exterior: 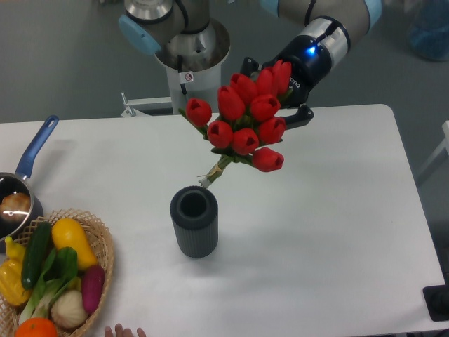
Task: Pick up the flowers from the vase
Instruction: 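Lift the tulip bunch up and out of the black vase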
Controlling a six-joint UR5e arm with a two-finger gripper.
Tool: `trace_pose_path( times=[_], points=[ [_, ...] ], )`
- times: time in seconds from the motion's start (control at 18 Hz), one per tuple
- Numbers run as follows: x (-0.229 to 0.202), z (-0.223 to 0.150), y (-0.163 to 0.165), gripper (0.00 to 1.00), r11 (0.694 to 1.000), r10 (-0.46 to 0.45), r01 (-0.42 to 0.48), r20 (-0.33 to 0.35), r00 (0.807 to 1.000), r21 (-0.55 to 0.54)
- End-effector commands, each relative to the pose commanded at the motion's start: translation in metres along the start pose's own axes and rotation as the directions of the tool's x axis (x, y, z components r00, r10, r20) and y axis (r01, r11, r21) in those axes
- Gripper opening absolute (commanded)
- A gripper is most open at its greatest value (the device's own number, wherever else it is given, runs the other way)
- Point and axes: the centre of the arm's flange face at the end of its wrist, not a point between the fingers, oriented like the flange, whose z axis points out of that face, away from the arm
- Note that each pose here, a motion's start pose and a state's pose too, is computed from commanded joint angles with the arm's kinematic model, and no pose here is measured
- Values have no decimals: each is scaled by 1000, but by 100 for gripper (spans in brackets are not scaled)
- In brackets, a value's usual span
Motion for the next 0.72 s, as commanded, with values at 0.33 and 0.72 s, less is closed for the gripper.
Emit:
trace_pose_path(
  times=[0.33, 0.72],
  points=[
    [0, 1, 2, 29, 1000, -3, 3, -1, 1000, -2],
    [0, -1, -1, 30, 1000, 3, -3, 2, 1000, 0]
  ],
)
